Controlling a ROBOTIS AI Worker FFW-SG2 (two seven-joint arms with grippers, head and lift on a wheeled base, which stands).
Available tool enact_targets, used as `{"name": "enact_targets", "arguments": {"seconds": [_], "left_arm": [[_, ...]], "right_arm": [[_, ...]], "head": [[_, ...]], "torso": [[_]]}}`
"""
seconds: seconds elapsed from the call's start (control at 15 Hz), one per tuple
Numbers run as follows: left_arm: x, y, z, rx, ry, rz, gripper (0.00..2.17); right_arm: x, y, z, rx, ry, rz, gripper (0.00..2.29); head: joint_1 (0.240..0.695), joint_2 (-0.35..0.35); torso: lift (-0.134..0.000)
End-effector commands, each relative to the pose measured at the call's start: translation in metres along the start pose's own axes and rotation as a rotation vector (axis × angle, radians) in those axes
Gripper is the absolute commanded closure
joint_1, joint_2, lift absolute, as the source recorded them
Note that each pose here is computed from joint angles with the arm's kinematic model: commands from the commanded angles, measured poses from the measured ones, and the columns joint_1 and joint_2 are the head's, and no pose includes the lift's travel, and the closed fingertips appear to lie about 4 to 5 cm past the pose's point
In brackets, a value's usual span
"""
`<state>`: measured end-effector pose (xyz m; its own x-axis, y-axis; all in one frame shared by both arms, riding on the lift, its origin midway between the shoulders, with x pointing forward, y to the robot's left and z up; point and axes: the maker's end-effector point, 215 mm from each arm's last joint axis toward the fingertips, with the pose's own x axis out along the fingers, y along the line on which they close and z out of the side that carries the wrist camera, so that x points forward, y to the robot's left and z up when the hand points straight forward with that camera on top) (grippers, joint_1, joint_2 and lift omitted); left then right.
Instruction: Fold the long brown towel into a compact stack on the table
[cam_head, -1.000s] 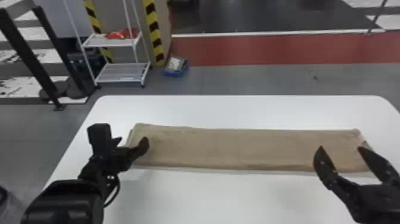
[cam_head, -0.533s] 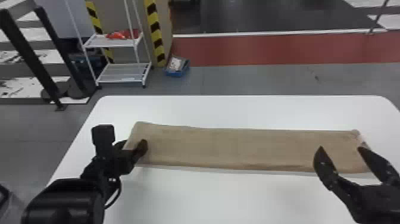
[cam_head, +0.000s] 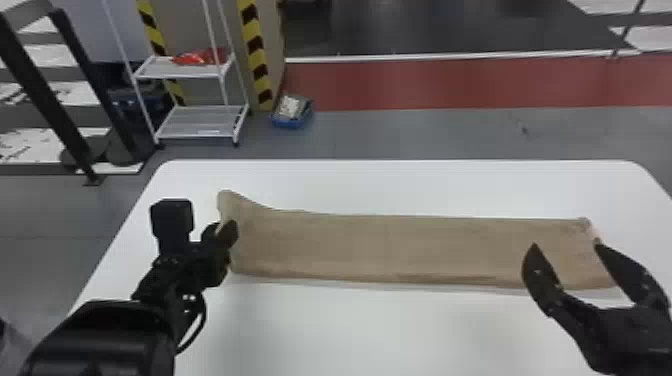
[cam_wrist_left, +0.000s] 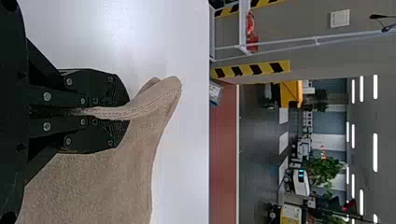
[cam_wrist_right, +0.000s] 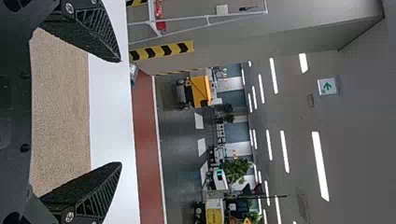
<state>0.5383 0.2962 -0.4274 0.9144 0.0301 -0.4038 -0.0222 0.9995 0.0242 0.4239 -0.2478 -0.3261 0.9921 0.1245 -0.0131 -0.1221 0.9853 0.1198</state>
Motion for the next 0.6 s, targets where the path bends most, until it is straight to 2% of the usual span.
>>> {"name": "enact_targets", "arguments": {"seconds": [0.0,0.2,0.27,0.33,0.4,0.53], "left_arm": [[-0.016,-0.042,0.030,0.024,-0.044,-0.046,2.03],[-0.040,-0.122,0.049,0.077,-0.050,-0.133,2.03],[-0.046,-0.148,0.047,0.114,-0.046,-0.139,2.03],[-0.052,-0.177,0.044,0.143,-0.040,-0.150,2.03],[-0.057,-0.202,0.047,0.155,-0.051,-0.163,2.03],[-0.057,-0.255,0.029,0.189,-0.016,-0.197,2.03]], "right_arm": [[-0.001,-0.009,0.004,0.006,-0.007,-0.011,0.10],[-0.001,-0.028,0.014,0.007,-0.033,-0.033,0.10],[0.002,-0.036,0.018,0.005,-0.056,-0.049,0.10],[0.007,-0.041,0.019,0.010,-0.064,-0.050,0.10],[0.010,-0.045,0.019,0.013,-0.066,-0.051,0.10],[0.009,-0.056,0.020,0.002,-0.066,-0.066,0.10]], "head": [[0.695,0.061],[0.695,-0.002],[0.695,-0.033],[0.695,-0.101],[0.695,-0.130],[0.695,-0.198]], "torso": [[-0.112],[-0.112],[-0.112],[-0.112],[-0.112],[-0.112]]}}
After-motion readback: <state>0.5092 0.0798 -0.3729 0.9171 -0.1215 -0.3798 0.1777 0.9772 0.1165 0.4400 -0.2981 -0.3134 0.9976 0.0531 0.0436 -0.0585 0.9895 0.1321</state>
